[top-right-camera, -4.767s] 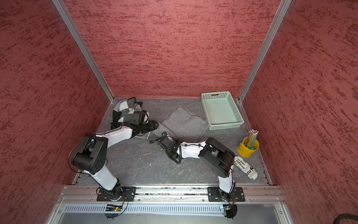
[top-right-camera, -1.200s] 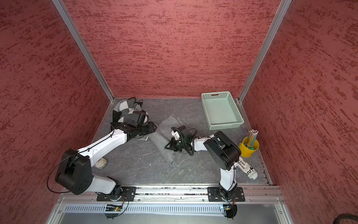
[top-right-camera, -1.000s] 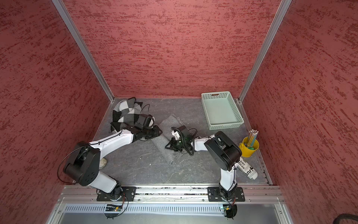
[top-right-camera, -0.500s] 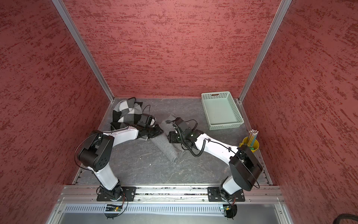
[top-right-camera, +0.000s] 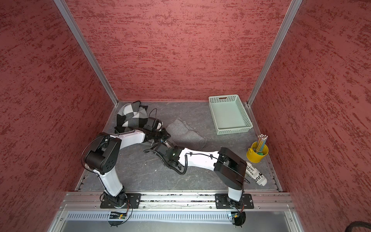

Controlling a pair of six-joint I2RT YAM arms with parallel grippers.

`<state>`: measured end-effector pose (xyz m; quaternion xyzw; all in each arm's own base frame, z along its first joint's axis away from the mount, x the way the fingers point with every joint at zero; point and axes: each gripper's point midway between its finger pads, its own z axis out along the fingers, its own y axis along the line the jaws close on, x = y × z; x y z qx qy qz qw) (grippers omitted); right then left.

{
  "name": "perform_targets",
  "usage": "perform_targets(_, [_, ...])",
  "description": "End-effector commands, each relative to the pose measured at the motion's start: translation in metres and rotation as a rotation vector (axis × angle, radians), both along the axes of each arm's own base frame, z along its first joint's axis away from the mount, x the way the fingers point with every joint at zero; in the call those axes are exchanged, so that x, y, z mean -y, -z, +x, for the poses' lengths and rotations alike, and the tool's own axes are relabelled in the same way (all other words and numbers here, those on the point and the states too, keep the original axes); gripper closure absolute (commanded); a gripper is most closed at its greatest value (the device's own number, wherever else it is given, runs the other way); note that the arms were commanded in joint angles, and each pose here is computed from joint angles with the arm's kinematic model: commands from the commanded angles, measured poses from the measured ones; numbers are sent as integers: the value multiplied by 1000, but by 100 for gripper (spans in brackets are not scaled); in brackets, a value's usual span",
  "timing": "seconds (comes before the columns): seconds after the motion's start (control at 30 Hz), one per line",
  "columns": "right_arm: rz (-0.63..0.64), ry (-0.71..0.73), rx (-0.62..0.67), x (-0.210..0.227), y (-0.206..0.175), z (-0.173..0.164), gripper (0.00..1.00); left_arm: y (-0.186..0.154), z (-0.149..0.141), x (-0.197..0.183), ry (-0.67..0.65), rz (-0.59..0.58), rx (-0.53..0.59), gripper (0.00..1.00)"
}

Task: Roll up the scarf and place it into the basket
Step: Roll the scarf at the center of the board.

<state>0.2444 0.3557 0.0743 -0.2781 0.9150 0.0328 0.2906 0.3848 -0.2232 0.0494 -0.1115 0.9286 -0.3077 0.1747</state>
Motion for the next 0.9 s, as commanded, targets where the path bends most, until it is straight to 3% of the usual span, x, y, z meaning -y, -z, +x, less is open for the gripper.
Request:
perform_targets(0.0, [-108, 9, 92, 20, 9, 16, 20, 9, 0, -2, 0, 12, -29, 75])
perform_targets(0.23, [-211, -21, 71, 42, 57, 17, 18, 6, 6, -1, 8, 14, -22, 74])
perform_targets(0.33, [-247, 16, 86, 58, 70, 23, 24, 1, 10, 1, 15, 9, -12, 73])
perform_targets(0.43, [-272, 50, 108, 71, 76, 33, 34, -7, 18, 0, 16, 5, 7, 71])
perform_targets(0.57, [-240, 32, 97, 64, 72, 37, 58, -20, 26, -8, 0, 5, 36, 67])
perform_targets(0.67, [-194, -1, 39, 50, 64, 32, 78, -42, 34, -25, -37, -1, 83, 57])
perform_targets(0.87, [94, -43, -233, 4, 31, -4, 97, -98, 31, -67, -120, 87, 227, 50])
